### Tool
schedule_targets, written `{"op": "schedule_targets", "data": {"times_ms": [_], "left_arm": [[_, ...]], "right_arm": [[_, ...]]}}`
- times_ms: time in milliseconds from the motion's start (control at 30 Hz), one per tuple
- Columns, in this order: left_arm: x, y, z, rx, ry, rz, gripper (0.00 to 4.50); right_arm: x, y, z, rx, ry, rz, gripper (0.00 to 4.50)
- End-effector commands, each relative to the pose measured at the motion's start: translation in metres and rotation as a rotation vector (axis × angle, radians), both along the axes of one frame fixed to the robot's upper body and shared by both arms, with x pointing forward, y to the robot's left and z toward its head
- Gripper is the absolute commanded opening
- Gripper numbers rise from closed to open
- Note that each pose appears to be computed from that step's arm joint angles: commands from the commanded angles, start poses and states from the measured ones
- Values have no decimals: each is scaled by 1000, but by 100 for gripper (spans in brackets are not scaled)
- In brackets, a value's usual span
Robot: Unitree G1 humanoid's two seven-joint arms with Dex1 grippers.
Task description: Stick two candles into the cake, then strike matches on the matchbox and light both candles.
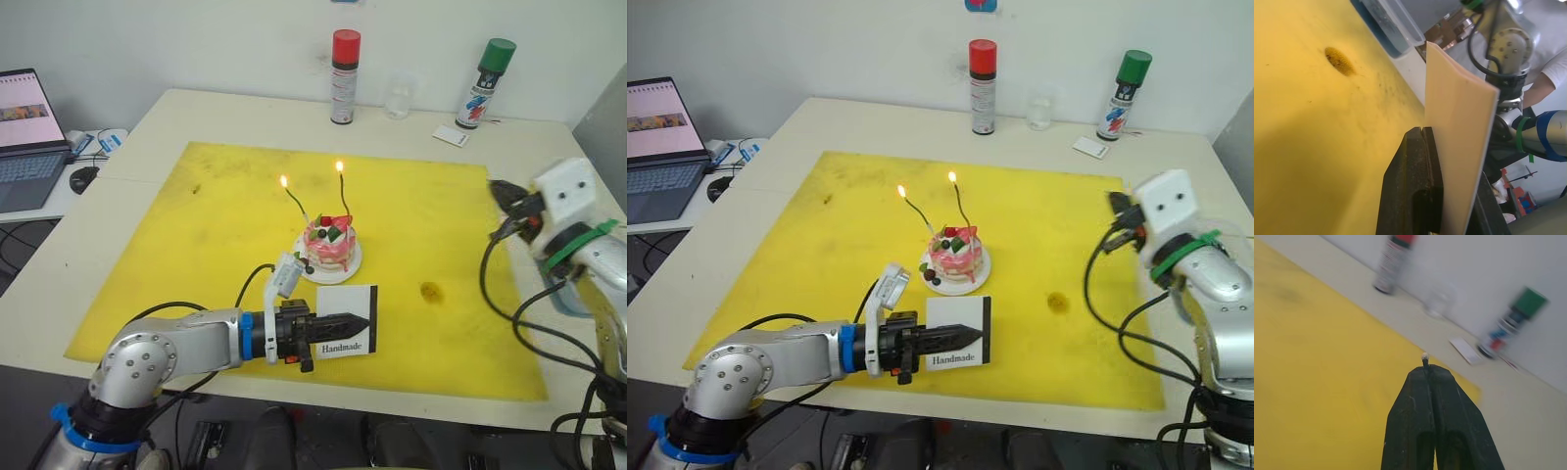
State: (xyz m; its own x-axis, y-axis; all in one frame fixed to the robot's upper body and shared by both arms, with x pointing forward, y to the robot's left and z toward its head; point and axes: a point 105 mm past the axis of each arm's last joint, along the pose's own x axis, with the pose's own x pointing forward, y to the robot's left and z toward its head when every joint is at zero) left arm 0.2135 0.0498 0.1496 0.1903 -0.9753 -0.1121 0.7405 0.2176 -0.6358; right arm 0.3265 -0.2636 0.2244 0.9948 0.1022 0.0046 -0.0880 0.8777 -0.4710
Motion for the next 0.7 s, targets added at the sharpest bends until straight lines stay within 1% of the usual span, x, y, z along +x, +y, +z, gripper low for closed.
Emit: {"op": "schedule_targets", "data": {"times_ms": [33,200,267,367,500,600,633,700], "left_arm": [[3,-5,5,-27,-30,-1,0],[7,-9,3,-31,-30,8,0],[9,-10,3,-35,-23,22,0],[9,-10,-1,-24,-20,33,0],[7,-9,-3,-19,-17,35,0],[6,-6,-3,-17,-17,40,0],[5,-5,-3,-14,-16,41,0],[4,-5,-3,-12,-14,39,0]], "right_arm": [[-3,-52,9,-5,-39,-217,4],[0,-97,-8,17,37,-391,4],[0,-114,-18,51,76,-460,4],[3,-127,-29,44,122,-491,4],[4,-138,-36,36,135,-527,4],[4,-137,-40,48,131,-526,61],[4,-136,-38,44,119,-526,89],[3,-136,-35,42,95,-530,161]]}}
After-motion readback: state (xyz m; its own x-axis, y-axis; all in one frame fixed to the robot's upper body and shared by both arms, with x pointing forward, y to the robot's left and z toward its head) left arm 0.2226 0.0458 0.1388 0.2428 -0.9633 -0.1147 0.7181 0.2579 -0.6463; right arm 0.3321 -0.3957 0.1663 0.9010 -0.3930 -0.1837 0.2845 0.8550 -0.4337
